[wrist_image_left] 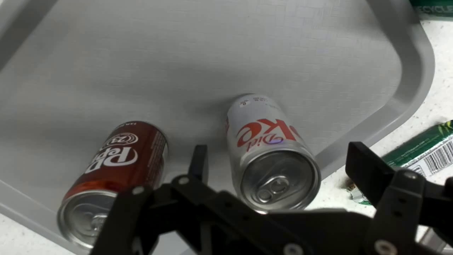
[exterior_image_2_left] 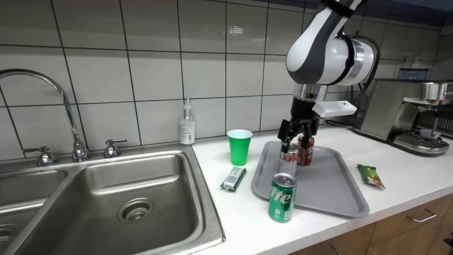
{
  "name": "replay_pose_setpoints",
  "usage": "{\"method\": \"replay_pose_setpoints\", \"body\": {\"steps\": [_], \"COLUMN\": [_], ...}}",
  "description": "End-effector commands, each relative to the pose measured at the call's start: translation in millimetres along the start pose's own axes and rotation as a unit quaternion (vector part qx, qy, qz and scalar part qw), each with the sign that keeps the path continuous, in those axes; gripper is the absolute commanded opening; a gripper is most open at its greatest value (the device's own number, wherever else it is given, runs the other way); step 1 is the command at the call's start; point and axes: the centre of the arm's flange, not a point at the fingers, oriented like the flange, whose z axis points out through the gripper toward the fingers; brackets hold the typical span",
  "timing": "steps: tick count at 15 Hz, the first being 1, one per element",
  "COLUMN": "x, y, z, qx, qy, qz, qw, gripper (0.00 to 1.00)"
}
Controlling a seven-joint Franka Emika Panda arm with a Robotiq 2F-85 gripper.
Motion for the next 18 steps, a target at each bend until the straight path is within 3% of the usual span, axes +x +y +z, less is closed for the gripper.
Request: {"method": "replay_pose_setpoints", "body": {"steps": [1, 7, 8, 9, 13, 18], "x": [19, 28, 29, 30, 32, 31], "y": [3, 2, 1, 0, -3, -8], "z": [9, 16, 16, 17, 15, 0], "qx": [-0.010, -0.016, -0.016, -0.016, -0.019, -0.016], "qy": [0.003, 0.002, 0.003, 0.003, 0.004, 0.009], "qz": [0.002, -0.001, 0.000, -0.001, -0.001, -0.003], "qw": [0.9999, 0.9999, 0.9999, 0.9999, 0.9998, 0.9998], "gripper": [1.00, 1.00, 0.75, 0.73, 0.40, 0.38]}}
